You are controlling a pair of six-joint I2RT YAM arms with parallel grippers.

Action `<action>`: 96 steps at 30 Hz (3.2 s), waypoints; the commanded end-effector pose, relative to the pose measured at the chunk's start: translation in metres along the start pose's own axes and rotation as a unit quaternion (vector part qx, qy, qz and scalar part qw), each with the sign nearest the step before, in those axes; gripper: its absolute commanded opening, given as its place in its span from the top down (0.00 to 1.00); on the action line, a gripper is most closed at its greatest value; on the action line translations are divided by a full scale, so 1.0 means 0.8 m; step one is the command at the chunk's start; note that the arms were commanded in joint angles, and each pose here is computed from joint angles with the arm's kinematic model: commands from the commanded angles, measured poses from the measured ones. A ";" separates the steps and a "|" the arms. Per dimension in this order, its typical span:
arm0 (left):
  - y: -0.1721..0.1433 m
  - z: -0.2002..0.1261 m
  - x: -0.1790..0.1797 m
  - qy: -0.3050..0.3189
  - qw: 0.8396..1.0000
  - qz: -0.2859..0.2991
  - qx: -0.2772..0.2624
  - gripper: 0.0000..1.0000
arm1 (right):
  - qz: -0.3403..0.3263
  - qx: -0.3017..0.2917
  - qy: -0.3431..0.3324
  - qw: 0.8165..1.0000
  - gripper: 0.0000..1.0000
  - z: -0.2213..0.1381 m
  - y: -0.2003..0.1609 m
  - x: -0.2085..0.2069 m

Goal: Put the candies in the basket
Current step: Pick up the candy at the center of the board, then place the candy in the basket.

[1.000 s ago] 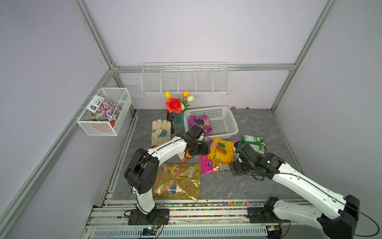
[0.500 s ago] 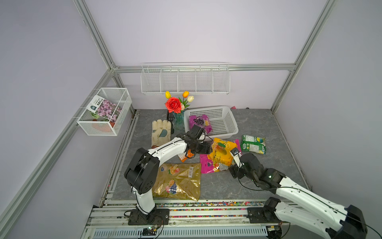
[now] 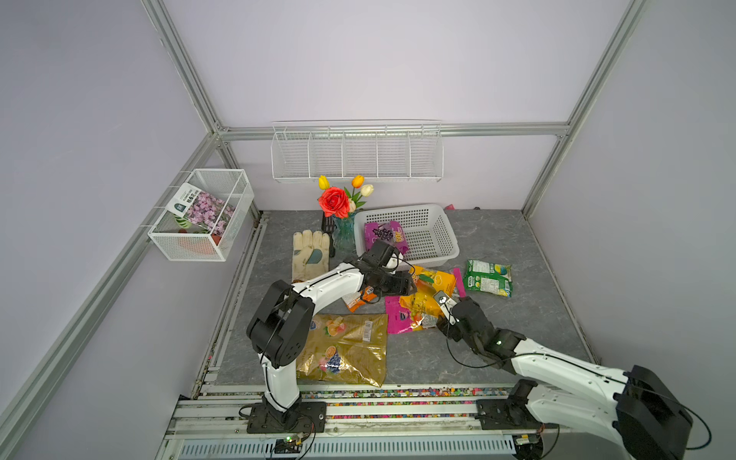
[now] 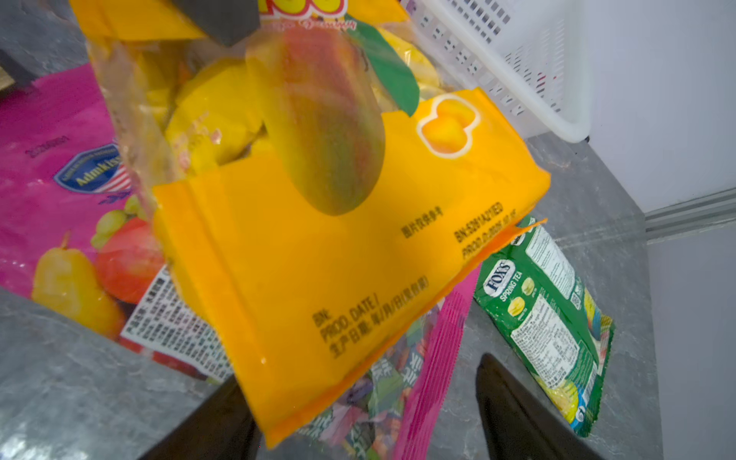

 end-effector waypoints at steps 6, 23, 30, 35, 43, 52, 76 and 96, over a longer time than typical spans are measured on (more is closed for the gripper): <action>0.000 0.008 -0.015 -0.081 0.996 -0.026 0.028 0.25 | 0.028 -0.076 -0.075 0.994 0.19 -0.010 0.006 -0.019; -0.004 0.017 -0.001 -0.052 0.997 -0.038 0.043 0.25 | 0.046 -0.053 -0.077 0.995 0.35 0.032 -0.009 -0.023; -0.004 0.022 -0.001 -0.050 0.997 -0.035 0.051 0.25 | 0.075 -0.059 -0.083 0.992 0.48 0.046 -0.008 -0.040; -0.001 0.019 -0.005 -0.052 0.997 -0.029 0.049 0.25 | 0.047 -0.113 -0.054 0.991 0.70 0.040 0.001 -0.038; 0.005 0.014 -0.011 -0.057 0.997 -0.022 0.046 0.25 | 0.030 -0.139 -0.032 0.989 0.96 0.033 0.005 -0.036; 0.005 -0.021 -0.029 -0.053 0.998 -0.003 0.016 0.25 | 0.049 -0.170 -0.067 0.982 1.00 -0.006 0.020 -0.061; 0.024 -0.121 -0.048 0.067 0.982 0.039 -0.172 0.23 | 0.099 -0.178 -0.139 0.969 1.00 -0.063 0.168 -0.174; 0.010 -0.114 -0.026 0.077 0.982 0.025 -0.171 0.22 | 0.253 -0.140 -0.282 0.915 1.00 0.091 0.239 -0.229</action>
Point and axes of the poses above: each gripper's point midway between its finger pads, its own z axis out along the fingers, its own x axis along the line the jaws close on, y = z × x, the point moved 10 cm from there along -z, back along the fingers, and after that the axes turned 6 degrees about -z, right-handed, at the moved point
